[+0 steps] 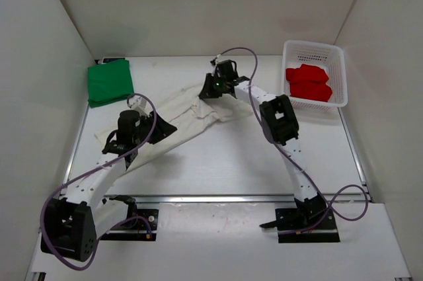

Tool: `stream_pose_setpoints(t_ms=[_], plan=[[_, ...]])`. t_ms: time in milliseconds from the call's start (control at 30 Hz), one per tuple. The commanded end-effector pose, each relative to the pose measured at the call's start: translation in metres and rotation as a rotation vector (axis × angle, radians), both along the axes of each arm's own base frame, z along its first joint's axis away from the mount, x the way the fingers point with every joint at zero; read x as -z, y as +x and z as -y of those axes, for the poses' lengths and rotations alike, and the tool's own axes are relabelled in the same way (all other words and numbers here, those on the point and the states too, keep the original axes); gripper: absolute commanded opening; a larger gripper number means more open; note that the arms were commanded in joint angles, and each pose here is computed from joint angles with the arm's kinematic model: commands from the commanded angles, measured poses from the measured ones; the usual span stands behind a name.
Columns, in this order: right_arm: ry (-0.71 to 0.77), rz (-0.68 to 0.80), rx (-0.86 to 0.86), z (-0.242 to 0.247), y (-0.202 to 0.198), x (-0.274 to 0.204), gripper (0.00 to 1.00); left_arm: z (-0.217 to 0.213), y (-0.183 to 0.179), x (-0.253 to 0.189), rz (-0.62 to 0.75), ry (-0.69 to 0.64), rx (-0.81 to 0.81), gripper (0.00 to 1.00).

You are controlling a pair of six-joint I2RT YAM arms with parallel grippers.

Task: Fold and stack the t-shirts
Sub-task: Fold the other side of the tshirt into a rectangle, then rotate the tshirt 90 degrees

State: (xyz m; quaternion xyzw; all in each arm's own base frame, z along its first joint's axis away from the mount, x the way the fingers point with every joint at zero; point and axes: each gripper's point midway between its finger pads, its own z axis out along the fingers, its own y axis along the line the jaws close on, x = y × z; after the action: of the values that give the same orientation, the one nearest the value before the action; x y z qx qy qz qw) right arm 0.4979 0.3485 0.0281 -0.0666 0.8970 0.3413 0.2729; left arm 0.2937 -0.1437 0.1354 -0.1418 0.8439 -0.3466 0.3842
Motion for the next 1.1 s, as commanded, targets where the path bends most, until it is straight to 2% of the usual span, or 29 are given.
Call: stream_pose_setpoints(t_ms=[0,33,67,133,200,267,300,333,367,400,433,467,500,567,600,667,767,933,967,1067], plan=[[0.023,0.208,-0.004,-0.023,0.086,-0.088,0.15,0.000,-0.006,-0.009,0.019,0.052,0.033,0.51],[0.089,0.171,-0.011,-0.010,0.076,-0.117,0.24,0.000,-0.008,-0.008,0.016,0.060,0.039,0.51],[0.130,0.217,0.004,-0.001,0.083,-0.135,0.29,-0.001,-0.007,-0.008,0.021,0.066,0.030,0.51],[0.104,0.273,0.008,0.021,0.053,-0.177,0.36,0.000,-0.014,0.004,-0.003,0.067,0.048,0.52],[0.075,0.344,-0.013,0.029,0.028,-0.199,0.46,-0.002,-0.013,0.006,-0.004,0.068,0.038,0.53],[0.055,0.388,0.002,0.045,-0.013,-0.226,0.49,0.001,-0.011,0.006,-0.010,0.067,0.047,0.53],[0.085,0.419,0.019,0.040,-0.020,-0.234,0.50,0.002,-0.011,0.005,-0.001,0.074,0.055,0.53],[0.097,0.418,0.023,0.046,-0.039,-0.226,0.49,0.002,-0.010,0.005,-0.008,0.083,0.063,0.55],[0.138,0.383,-0.002,0.039,-0.064,-0.209,0.41,0.000,-0.005,0.000,0.007,0.101,0.052,0.56],[0.147,0.299,-0.020,0.033,-0.093,-0.177,0.27,-0.003,-0.003,-0.008,0.020,0.107,0.043,0.57],[0.174,0.310,-0.051,0.018,-0.108,-0.171,0.11,-0.007,-0.003,-0.007,0.020,0.126,0.040,0.60],[0.148,0.263,-0.060,0.017,-0.122,-0.144,0.02,-0.009,0.000,-0.015,0.041,0.129,0.033,0.61],[0.146,0.213,-0.093,0.005,-0.140,-0.123,0.00,-0.012,0.001,-0.021,0.051,0.136,0.030,0.62],[0.160,0.189,-0.129,-0.015,-0.151,-0.111,0.00,-0.013,0.001,-0.023,0.051,0.155,0.046,0.60],[0.153,0.161,-0.147,-0.026,-0.161,-0.097,0.08,-0.015,0.001,-0.025,0.053,0.158,0.039,0.59],[0.172,0.162,-0.169,-0.046,-0.167,-0.092,0.31,-0.015,0.001,-0.028,0.060,0.144,0.037,0.57],[0.121,0.154,-0.144,-0.061,-0.159,-0.072,0.44,-0.017,-0.001,-0.028,0.060,0.141,0.025,0.57],[0.031,0.111,-0.073,-0.080,-0.139,-0.030,0.47,-0.017,-0.005,-0.024,0.061,0.142,0.033,0.56],[0.018,0.116,-0.046,-0.085,-0.132,-0.032,0.46,-0.018,-0.005,-0.022,0.054,0.137,0.025,0.56],[-0.050,0.070,-0.038,-0.101,-0.122,0.007,0.41,-0.019,-0.002,-0.023,0.066,0.141,0.013,0.55]])
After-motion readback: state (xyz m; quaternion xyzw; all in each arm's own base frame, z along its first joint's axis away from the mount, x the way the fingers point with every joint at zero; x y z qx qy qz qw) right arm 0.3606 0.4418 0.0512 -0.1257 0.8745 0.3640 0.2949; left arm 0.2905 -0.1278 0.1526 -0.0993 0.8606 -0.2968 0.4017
